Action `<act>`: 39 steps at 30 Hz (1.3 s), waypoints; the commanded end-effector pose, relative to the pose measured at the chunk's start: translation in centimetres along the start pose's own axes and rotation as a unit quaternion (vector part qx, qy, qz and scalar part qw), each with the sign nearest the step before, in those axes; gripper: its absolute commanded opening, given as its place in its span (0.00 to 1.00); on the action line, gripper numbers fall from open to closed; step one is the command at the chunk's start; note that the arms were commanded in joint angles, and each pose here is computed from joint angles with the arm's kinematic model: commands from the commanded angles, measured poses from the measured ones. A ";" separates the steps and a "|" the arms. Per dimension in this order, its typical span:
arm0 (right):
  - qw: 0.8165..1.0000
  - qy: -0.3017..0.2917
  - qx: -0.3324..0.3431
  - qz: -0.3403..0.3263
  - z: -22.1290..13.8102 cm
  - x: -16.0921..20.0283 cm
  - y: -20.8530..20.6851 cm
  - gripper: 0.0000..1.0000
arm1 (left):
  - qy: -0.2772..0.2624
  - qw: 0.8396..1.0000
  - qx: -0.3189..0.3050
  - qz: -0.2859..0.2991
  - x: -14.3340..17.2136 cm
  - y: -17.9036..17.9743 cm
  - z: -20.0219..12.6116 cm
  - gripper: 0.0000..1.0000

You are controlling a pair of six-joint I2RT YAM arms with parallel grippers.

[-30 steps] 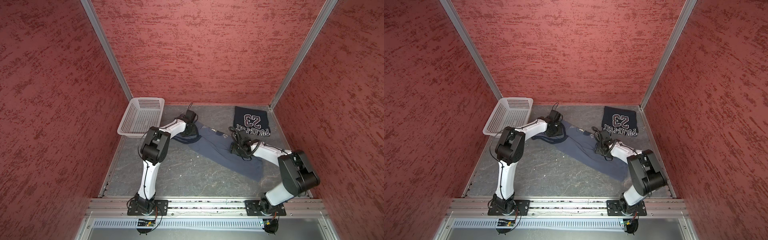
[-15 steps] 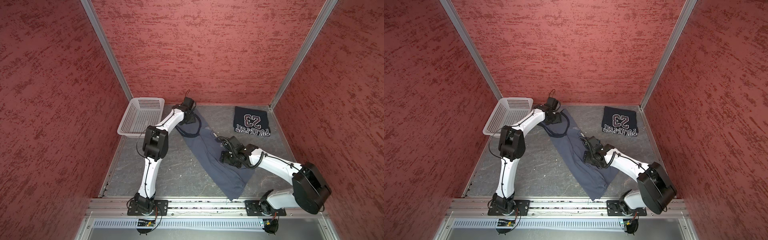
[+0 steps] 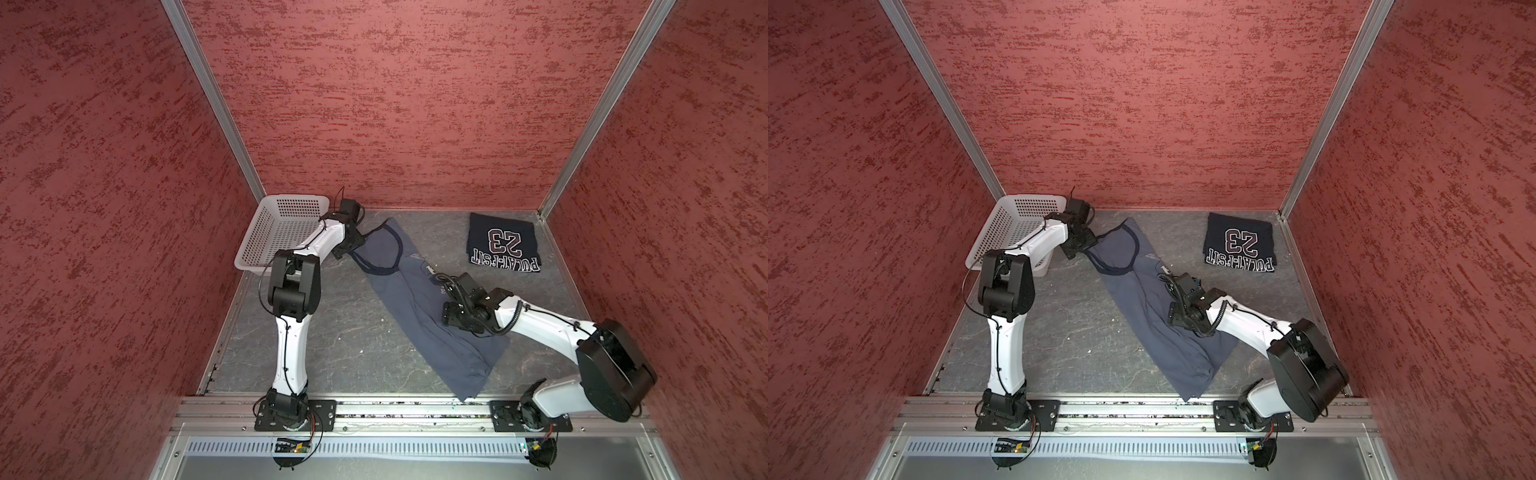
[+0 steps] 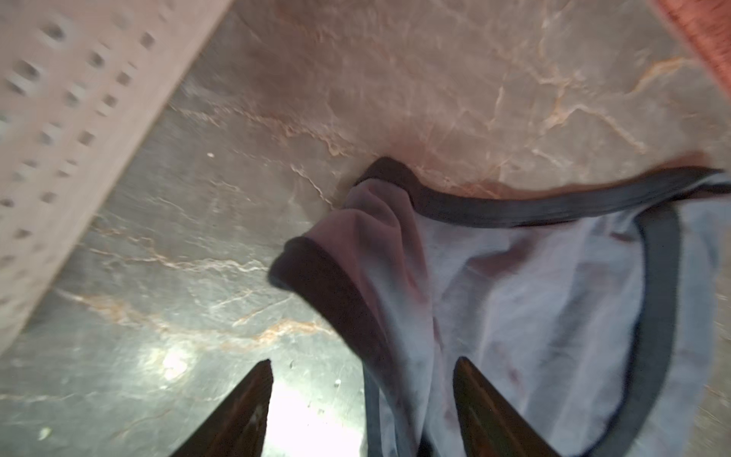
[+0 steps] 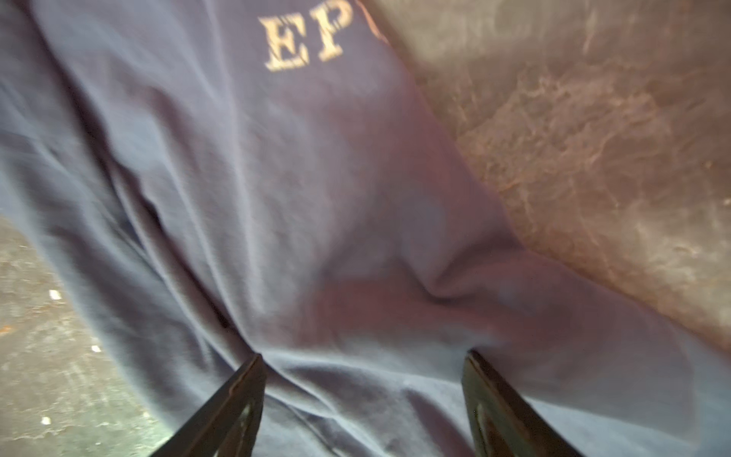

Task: Fold and stack tank tops
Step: Rotate the tank top at the center of the table, then smooth out the tank top at the center of the table.

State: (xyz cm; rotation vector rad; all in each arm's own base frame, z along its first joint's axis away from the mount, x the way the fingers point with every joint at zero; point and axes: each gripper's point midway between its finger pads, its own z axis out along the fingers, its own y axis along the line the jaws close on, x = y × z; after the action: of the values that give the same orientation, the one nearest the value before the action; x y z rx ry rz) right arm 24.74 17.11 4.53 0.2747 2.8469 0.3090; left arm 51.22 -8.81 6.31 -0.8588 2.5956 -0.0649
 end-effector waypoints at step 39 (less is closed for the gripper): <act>1.000 0.024 -0.004 0.015 2.0 1.6 -1.6 0.78 | -0.014 0.988 -0.116 0.104 -2.3 -2.1 5.0 0.12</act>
State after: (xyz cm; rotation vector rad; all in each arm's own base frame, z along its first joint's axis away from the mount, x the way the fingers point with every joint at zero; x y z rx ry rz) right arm 23.94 16.13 2.41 0.3081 2.8790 0.3030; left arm 58.60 -10.84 3.93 -0.6938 2.5862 0.1383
